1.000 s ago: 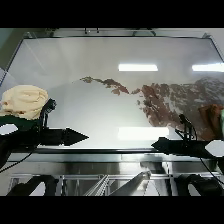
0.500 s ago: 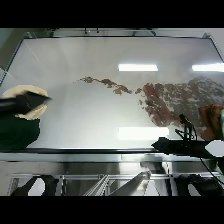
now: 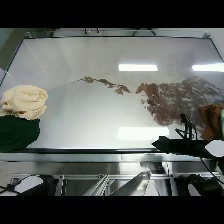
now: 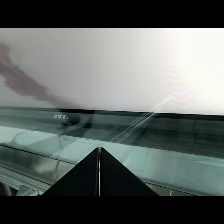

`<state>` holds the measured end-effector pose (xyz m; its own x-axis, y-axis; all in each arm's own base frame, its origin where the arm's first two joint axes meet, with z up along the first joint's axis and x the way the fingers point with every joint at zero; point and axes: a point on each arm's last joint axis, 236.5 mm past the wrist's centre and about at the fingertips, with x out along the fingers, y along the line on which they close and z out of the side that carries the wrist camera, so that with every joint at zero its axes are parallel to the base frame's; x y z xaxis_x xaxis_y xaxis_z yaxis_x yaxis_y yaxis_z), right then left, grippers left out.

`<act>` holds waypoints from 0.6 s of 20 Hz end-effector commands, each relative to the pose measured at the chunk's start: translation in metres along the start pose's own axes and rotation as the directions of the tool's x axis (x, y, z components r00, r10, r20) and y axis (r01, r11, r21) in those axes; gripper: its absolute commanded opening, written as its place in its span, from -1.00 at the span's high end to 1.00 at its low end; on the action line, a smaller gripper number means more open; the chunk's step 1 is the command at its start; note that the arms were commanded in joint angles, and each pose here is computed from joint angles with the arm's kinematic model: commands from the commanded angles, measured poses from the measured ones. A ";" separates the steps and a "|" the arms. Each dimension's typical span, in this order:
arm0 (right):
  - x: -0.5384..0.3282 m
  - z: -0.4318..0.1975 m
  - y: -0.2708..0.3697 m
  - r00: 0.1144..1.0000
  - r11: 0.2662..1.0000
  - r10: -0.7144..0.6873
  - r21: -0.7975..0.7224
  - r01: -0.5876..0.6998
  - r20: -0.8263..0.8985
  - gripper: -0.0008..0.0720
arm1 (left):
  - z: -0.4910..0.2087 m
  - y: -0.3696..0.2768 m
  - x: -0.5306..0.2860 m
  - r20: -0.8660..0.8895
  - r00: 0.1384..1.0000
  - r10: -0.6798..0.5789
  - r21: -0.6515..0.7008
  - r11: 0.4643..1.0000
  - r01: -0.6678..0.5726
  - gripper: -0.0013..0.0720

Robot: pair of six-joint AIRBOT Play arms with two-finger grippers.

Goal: Fold the shirts.

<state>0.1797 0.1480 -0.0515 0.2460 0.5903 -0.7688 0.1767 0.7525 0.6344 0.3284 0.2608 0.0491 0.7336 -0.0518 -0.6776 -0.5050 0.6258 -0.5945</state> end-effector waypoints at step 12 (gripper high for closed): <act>0.000 0.002 0.002 1.000 1.000 0.007 0.003 -0.007 0.008 0.93 | -0.048 -0.077 0.131 -0.461 0.851 -0.252 0.098 0.939 0.331 0.96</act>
<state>0.1819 0.1485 -0.0504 0.2554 0.5925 -0.7640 0.1786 0.7477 0.6396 0.4201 0.2117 -0.0486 0.5823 -0.4057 -0.7045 -0.3136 0.6874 -0.6551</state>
